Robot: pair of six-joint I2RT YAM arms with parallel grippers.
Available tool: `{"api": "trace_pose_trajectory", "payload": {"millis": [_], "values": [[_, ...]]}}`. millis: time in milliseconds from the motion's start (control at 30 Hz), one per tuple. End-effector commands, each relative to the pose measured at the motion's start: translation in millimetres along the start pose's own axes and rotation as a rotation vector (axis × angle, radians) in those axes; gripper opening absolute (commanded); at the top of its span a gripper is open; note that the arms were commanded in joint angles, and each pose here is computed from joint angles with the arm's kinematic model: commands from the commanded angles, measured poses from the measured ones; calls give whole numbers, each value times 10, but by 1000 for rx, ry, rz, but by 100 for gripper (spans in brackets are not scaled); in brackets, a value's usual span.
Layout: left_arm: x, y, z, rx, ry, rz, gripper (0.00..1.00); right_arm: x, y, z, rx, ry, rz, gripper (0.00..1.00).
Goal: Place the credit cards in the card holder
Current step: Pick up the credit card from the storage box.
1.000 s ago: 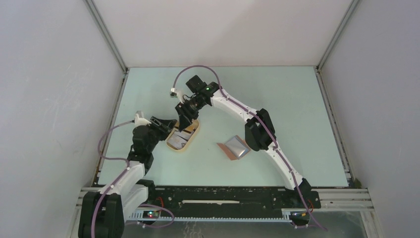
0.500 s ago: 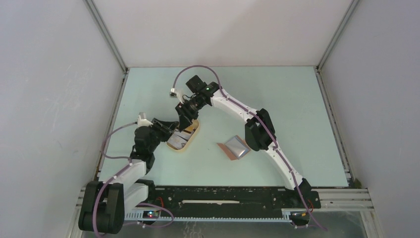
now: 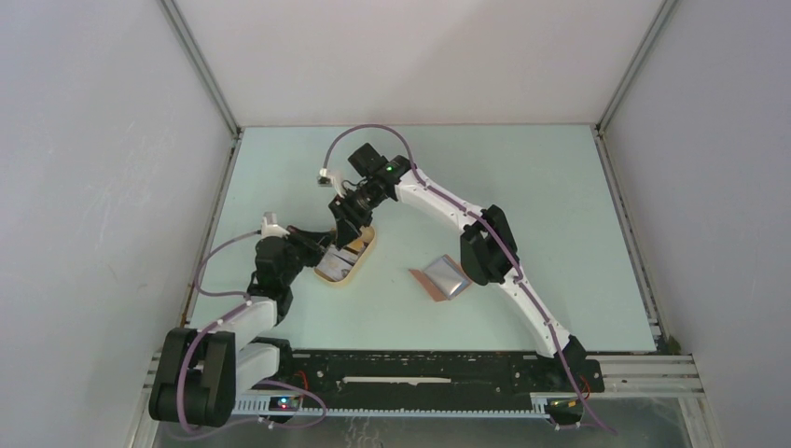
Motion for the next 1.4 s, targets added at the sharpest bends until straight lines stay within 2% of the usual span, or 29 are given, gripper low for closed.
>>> {"api": "trace_pose_trajectory", "payload": {"millis": [0,200,333,633,1033,1367], "values": [[1,-10,14,-19,9,0,0,182,-120,81,-19,-57,-24,53],[21,-24,68,5,27,-18,0,225,-342,77,-28,-90,-25,68],[47,-32,75,18,46,-30,0,259,-521,99,-40,-128,-31,73],[56,-54,6,-2,131,-21,0,326,-901,181,10,-176,-94,72],[-11,-64,-173,-97,274,44,0,472,-1627,232,16,-233,-219,71],[-76,-59,-223,-130,309,96,0,425,-1778,186,48,-241,-262,70]]}}
Point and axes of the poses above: each gripper's point midway between its finger pads, its own y axis out along the fingers, its own z axis along the line the jaws close on, x = y × z, the point moved 2 cm from there along -y, back along the fingers, and after that the axes turned 11 degrees about -y, right-handed, at the moved point
